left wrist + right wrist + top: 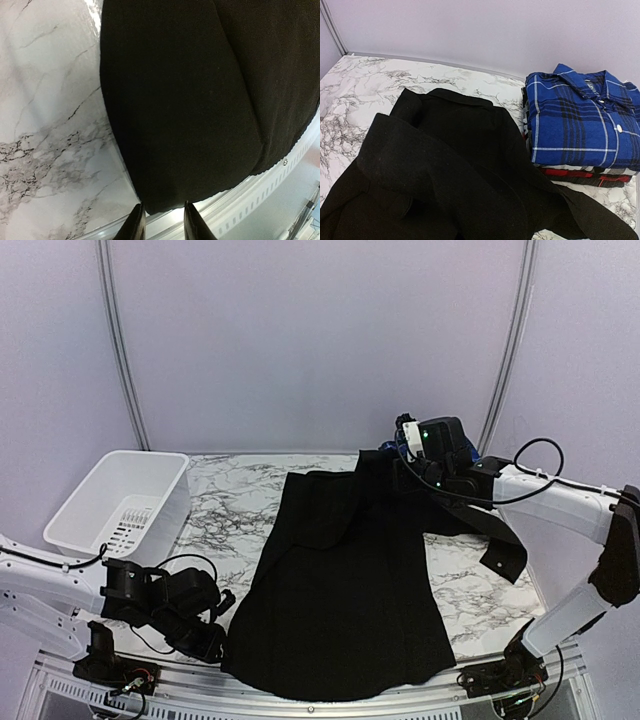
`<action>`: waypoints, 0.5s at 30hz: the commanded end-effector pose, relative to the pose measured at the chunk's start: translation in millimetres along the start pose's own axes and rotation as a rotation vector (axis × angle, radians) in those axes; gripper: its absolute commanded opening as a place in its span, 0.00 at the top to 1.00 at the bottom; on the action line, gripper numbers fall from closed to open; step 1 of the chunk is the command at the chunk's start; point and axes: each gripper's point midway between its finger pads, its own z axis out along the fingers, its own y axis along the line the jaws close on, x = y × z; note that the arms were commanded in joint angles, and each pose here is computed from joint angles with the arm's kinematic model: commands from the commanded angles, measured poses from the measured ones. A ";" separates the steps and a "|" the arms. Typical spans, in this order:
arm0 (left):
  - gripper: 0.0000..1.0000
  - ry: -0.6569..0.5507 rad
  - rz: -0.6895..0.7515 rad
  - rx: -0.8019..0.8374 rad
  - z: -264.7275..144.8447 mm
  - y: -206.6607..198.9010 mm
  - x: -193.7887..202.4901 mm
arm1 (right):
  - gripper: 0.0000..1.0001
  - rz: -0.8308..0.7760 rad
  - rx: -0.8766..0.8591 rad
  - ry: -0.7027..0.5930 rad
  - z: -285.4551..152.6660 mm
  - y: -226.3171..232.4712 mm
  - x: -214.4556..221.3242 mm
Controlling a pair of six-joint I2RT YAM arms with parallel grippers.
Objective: Fold and stack the long sleeve shirts
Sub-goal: Fold the flattened shirt at the center of the board.
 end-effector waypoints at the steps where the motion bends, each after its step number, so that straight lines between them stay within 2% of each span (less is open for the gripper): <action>1: 0.73 0.023 -0.007 -0.069 6.4 13.5 9.8 | 1.00 0.001 -0.010 -0.061 -13.9 1.0 -26.0; 11: 0.79 0.035 0.010 -0.103 14.8 12.6 15.8 | 1.00 0.001 -0.019 -0.076 -20.5 1.1 -30.8; 15: 0.88 0.022 0.016 -0.098 14.0 7.9 14.7 | 1.00 0.000 -0.021 -0.089 -24.3 1.0 -36.4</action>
